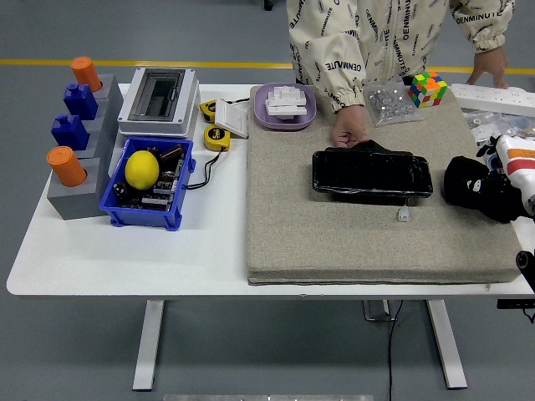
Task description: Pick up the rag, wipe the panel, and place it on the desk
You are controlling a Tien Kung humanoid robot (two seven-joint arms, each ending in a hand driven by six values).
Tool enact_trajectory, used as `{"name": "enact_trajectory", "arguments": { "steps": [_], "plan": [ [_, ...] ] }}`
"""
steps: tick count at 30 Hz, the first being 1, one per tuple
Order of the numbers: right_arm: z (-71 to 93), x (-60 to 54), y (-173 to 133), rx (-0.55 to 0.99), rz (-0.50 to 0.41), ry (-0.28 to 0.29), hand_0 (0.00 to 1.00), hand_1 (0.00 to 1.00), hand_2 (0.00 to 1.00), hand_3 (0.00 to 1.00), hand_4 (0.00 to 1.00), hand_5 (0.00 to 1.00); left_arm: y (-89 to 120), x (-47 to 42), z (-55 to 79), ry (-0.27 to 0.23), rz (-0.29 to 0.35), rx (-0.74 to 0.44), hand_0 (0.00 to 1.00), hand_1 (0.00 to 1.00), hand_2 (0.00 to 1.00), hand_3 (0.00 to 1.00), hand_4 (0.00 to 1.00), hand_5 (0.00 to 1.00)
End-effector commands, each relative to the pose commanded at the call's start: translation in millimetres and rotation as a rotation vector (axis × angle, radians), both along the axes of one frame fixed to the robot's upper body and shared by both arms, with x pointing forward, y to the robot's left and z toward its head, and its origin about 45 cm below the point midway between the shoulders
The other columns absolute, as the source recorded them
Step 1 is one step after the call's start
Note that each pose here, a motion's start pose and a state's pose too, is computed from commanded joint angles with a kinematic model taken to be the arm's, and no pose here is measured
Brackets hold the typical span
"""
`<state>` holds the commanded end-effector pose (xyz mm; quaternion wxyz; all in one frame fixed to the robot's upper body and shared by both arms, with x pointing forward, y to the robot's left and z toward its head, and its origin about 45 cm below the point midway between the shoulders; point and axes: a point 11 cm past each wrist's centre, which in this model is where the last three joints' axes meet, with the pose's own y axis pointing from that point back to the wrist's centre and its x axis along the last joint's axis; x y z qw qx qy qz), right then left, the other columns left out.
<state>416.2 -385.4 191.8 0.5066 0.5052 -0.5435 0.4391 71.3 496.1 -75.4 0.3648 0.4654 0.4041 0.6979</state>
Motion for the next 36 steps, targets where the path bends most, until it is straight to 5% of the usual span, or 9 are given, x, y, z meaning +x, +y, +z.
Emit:
{"name": "enact_trajectory", "arguments": {
  "steps": [3,4,9,10,13,22,36],
  "plan": [
    [-1.0,-0.3,-1.0,-0.006,0.005,0.028,0.502,0.564,0.617,0.557,0.995,0.357,0.3,-0.2,0.1,0.0,0.0,0.0,0.603,0.642,0.659,0.56,0.627,0.445],
    [-2.1,-0.4,-1.3,-0.007,0.005,0.04,0.631,0.628,0.698,0.68,0.998,0.38,0.4,-0.3,0.2,0.0,0.0,0.001,0.604,0.642,0.658,0.562,0.627,0.445],
    [-14.8,-2.9,-3.2,-0.001,0.003,0.127,0.631,0.628,0.698,0.68,0.998,0.38,0.6,0.1,0.4,0.0,-0.002,0.001,0.604,0.642,0.658,0.562,0.627,0.445],
    [-17.5,-3.6,-3.4,0.0,0.003,0.142,0.757,0.719,0.798,0.8,0.998,0.48,0.6,0.2,0.4,0.0,-0.002,0.001,0.604,0.642,0.659,0.56,0.627,0.446],
    [-22.3,-4.8,-2.4,0.002,0.009,0.17,0.757,0.719,0.798,0.8,0.998,0.48,0.4,-0.5,0.2,0.001,-0.001,0.001,0.604,0.642,0.659,0.56,0.627,0.446],
    [-17.9,-1.7,-0.4,-0.006,0.019,0.168,0.88,0.796,0.859,0.855,0.998,0.507,0.5,-0.3,0.2,0.001,-0.003,0.001,0.603,0.642,0.658,0.56,0.628,0.446],
    [-20.2,-0.4,-4.5,-0.021,0.018,0.184,0.877,0.805,0.863,0.861,0.998,0.48,-2.5,-0.8,-1.4,0.002,0.0,-0.005,0.605,0.642,0.657,0.56,0.627,0.446]
  ]
}}
